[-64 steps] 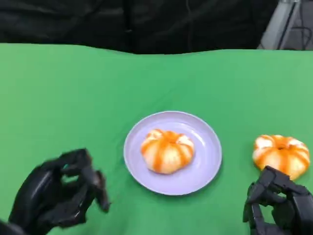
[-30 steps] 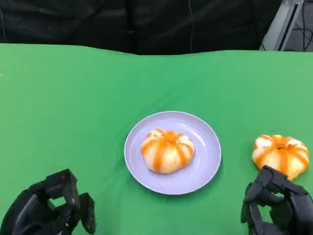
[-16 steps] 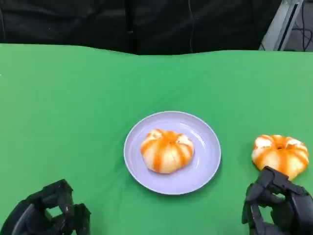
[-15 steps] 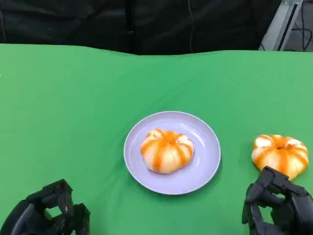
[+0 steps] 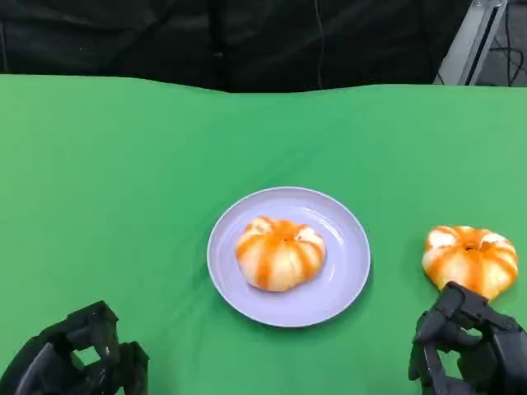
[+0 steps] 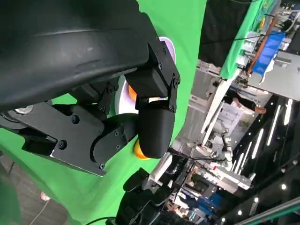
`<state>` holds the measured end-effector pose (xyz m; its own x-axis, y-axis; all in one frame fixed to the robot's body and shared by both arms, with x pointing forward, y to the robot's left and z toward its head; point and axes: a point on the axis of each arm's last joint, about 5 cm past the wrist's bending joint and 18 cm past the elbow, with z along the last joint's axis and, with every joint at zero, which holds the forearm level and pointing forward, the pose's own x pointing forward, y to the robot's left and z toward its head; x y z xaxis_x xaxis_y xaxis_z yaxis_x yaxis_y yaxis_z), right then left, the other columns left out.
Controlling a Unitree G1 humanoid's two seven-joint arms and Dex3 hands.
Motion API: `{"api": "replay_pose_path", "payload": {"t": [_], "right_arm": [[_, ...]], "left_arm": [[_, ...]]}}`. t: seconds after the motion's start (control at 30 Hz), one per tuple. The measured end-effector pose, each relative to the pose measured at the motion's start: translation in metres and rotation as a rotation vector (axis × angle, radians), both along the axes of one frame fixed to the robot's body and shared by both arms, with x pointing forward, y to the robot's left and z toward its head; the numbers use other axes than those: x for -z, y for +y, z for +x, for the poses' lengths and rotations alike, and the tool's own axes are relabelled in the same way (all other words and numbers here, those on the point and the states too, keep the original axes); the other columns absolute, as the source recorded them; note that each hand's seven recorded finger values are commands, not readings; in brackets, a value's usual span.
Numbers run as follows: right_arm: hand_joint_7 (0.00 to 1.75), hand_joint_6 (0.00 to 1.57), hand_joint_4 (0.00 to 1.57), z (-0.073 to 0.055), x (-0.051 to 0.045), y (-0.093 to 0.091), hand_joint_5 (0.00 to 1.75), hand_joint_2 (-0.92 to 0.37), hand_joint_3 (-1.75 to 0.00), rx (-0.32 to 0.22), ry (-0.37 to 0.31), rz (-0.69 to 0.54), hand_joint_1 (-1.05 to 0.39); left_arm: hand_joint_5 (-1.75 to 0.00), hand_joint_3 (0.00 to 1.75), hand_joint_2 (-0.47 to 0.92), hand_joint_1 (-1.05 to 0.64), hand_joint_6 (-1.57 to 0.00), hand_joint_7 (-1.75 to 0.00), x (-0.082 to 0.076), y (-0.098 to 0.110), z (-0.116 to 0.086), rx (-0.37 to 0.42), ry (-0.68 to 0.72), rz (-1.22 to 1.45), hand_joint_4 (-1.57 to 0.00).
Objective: Grasp the bread from the table and place it into the plate.
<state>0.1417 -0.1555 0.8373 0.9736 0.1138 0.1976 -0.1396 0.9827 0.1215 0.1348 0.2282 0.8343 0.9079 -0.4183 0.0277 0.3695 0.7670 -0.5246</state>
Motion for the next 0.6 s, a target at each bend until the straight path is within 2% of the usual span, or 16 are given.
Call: {"api": "replay_pose_path", "payload": {"t": [0.6], "right_arm": [[1.59,0.75,0.83,-0.0031,0.0006,-0.0010,1.75,-0.49,-1.31,-0.007,0.004,-0.002,-0.15]], "left_arm": [[-1.75,0.92,0.69,-0.14,-0.86,-1.51,-0.0001,-0.0016,-0.0011,0.017,0.001,0.011,-0.85]]}}
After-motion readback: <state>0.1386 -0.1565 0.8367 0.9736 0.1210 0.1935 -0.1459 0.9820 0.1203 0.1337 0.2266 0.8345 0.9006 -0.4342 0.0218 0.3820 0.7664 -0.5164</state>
